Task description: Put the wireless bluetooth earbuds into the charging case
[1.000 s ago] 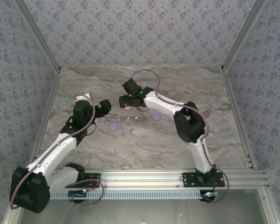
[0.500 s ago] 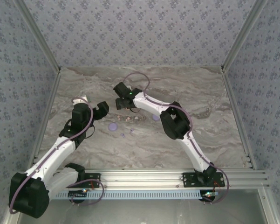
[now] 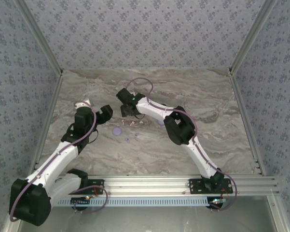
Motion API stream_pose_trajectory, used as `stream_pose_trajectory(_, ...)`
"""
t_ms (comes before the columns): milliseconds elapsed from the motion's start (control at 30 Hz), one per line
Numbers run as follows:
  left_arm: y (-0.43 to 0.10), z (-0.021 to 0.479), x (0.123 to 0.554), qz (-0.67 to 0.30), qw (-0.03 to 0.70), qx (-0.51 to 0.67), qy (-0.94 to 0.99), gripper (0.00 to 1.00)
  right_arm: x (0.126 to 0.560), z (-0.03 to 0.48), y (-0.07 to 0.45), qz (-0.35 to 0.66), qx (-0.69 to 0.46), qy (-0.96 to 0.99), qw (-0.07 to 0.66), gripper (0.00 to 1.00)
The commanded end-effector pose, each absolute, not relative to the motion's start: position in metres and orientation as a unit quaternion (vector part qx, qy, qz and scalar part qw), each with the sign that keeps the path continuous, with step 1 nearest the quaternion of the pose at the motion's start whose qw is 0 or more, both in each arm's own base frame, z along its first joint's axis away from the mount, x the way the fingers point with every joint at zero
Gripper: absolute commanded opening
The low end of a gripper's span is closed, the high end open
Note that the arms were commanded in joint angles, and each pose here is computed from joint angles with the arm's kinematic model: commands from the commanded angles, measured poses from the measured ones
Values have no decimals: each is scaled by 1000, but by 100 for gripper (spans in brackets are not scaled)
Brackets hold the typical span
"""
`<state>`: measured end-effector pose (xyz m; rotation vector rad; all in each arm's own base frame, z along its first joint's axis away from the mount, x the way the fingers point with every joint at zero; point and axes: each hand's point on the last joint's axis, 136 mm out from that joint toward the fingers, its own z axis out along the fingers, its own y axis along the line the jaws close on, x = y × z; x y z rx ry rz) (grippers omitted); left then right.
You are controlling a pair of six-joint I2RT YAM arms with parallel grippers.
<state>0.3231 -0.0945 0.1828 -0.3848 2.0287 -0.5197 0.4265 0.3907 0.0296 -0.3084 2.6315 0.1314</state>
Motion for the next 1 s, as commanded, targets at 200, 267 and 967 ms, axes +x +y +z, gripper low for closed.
stream_pose_trajectory(200, -91, 181, 325, -210, 482, -168, 834, 93, 440, 20, 374, 27, -98, 966, 238, 66)
stream_pose_trajectory(267, -91, 181, 325, -210, 482, -168, 834, 93, 439, 18, 373, 25, -99, 966, 236, 63)
stream_pose_trajectory(967, -134, 219, 329, -289, 477, -56, 828, 91, 394, 170, 349, 146, -302, 827, 451, 51)
